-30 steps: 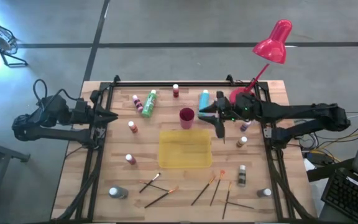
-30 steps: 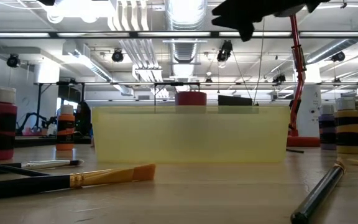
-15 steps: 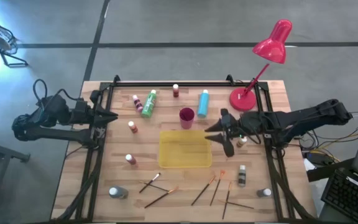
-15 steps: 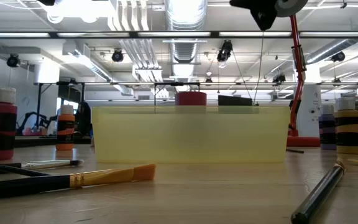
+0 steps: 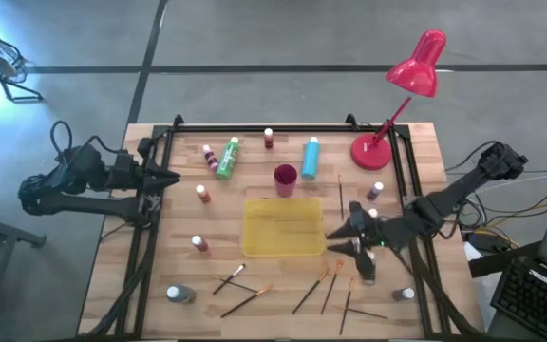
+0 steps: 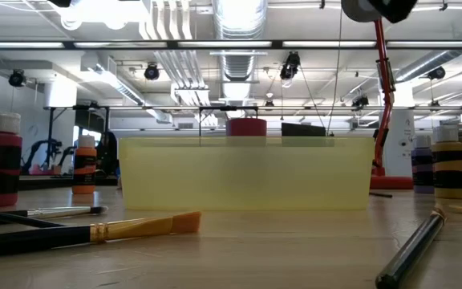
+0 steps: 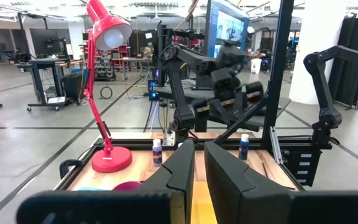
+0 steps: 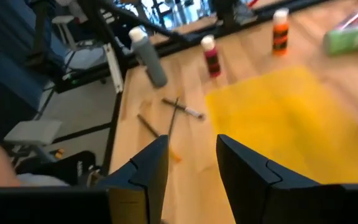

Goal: Pick & Place Paint Supplies
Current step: Put the gold paint brush into the pink cup

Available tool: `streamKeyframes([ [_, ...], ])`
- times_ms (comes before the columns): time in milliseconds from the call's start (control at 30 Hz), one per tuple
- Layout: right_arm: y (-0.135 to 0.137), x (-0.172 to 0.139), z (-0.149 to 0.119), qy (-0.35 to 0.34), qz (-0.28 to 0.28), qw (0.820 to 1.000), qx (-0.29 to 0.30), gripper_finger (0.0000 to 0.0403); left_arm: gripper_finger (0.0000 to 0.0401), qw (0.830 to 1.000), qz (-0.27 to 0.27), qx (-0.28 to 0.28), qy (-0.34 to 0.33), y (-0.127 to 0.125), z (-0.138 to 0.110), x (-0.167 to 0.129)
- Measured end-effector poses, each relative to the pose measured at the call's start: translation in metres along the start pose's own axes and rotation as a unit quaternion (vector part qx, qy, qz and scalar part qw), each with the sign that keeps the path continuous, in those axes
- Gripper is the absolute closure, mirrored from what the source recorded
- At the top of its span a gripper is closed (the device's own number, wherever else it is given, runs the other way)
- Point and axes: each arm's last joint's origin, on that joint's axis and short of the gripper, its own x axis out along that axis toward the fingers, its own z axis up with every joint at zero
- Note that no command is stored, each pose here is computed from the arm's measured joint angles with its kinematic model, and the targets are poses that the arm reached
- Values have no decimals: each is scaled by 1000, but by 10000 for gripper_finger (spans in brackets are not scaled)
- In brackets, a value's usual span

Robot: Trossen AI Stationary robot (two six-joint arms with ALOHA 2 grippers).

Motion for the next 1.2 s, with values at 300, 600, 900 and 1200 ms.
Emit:
streamKeyframes([
  [300,19,31,-41,86,-18,993,76,255,355,1000,0,0,0,0,0,0],
  [600,59,57,-27,221,-49,971,77,248,355,1000,0,0,0,0,0,0],
  [900,89,91,-28,377,-135,915,53,261,355,1000,0,0,0,0,0,0],
  [1200,101,123,-49,441,-163,878,91,271,355,1000,0,0,0,0,0,0],
])
